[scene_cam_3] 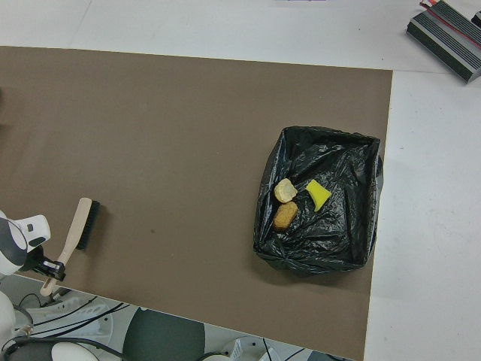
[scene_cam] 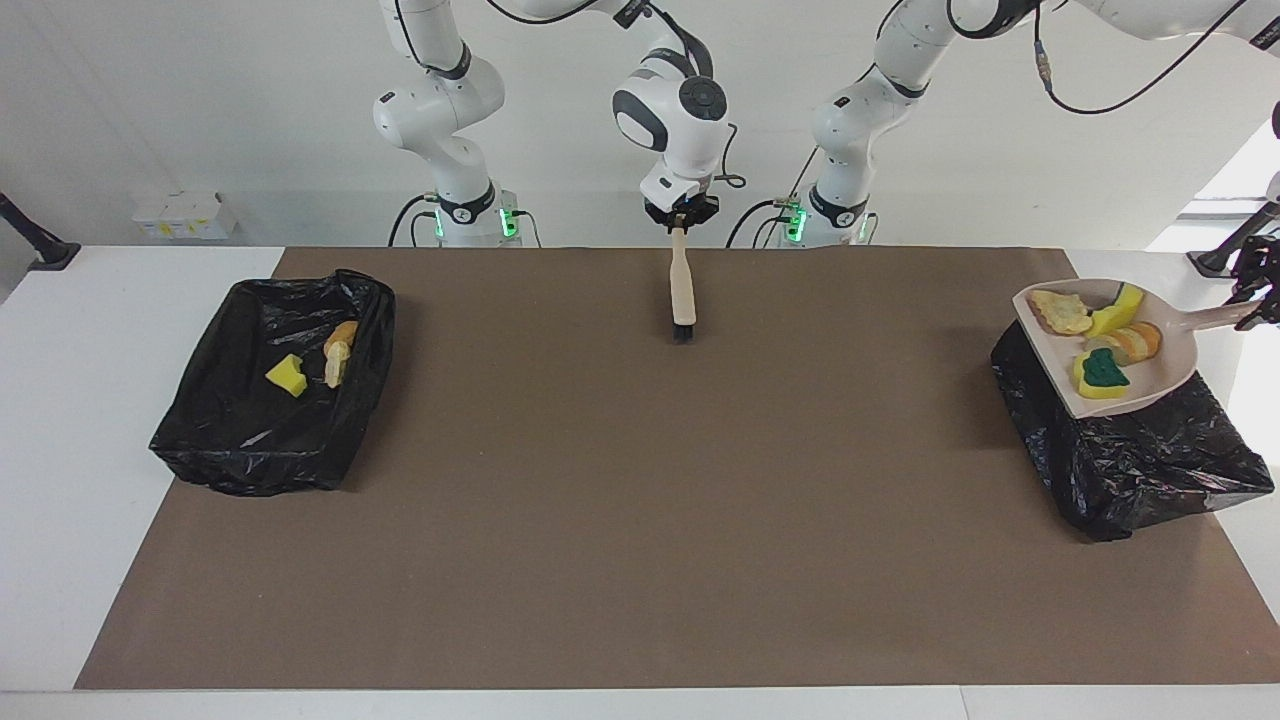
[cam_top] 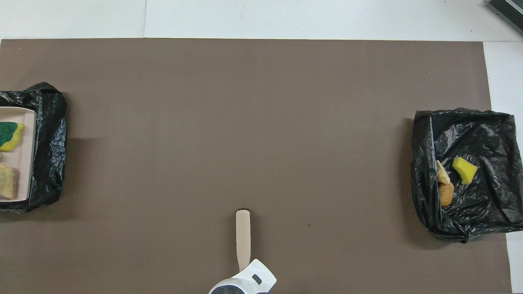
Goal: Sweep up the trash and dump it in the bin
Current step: 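Tip the dustpan over the bag with the left gripper to dump debris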
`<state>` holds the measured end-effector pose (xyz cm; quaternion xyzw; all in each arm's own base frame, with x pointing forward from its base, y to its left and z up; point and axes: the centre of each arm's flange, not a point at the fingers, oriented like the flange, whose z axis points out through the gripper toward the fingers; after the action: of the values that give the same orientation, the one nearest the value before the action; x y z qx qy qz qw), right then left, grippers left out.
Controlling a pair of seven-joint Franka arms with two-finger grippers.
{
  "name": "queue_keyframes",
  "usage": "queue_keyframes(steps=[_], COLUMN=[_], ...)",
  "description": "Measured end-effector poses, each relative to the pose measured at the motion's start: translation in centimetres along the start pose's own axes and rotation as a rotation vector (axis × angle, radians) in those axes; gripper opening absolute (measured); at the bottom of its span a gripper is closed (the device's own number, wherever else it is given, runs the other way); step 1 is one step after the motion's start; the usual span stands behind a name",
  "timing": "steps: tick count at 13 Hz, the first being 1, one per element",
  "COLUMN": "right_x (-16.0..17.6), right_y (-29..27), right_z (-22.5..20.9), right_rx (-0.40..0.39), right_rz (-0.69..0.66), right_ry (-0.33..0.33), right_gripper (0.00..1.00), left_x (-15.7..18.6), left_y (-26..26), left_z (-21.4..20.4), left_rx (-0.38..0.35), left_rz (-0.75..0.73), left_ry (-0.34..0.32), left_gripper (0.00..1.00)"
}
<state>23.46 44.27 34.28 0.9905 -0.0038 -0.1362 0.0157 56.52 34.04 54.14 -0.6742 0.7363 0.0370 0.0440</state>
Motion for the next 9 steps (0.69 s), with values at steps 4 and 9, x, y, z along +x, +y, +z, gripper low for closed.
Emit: queue_keyframes(steps=[4,9], right_x=[0.3,0.9], right_y=[0.0,-0.2], right_z=[0.8,-0.1], right_rx=[0.0,0.019], right_rz=[0.003,0.011], right_ry=[-0.004,0.006], right_gripper=[0.31,0.69], left_x=[-1.0,1.2], left_y=[-1.4,-3.8], left_z=[-0.4,-1.0], left_rx=[-0.034,-0.065], left_rz=[0.045,0.031], left_ry=[-0.202,-0.408], left_gripper=[0.33,0.33])
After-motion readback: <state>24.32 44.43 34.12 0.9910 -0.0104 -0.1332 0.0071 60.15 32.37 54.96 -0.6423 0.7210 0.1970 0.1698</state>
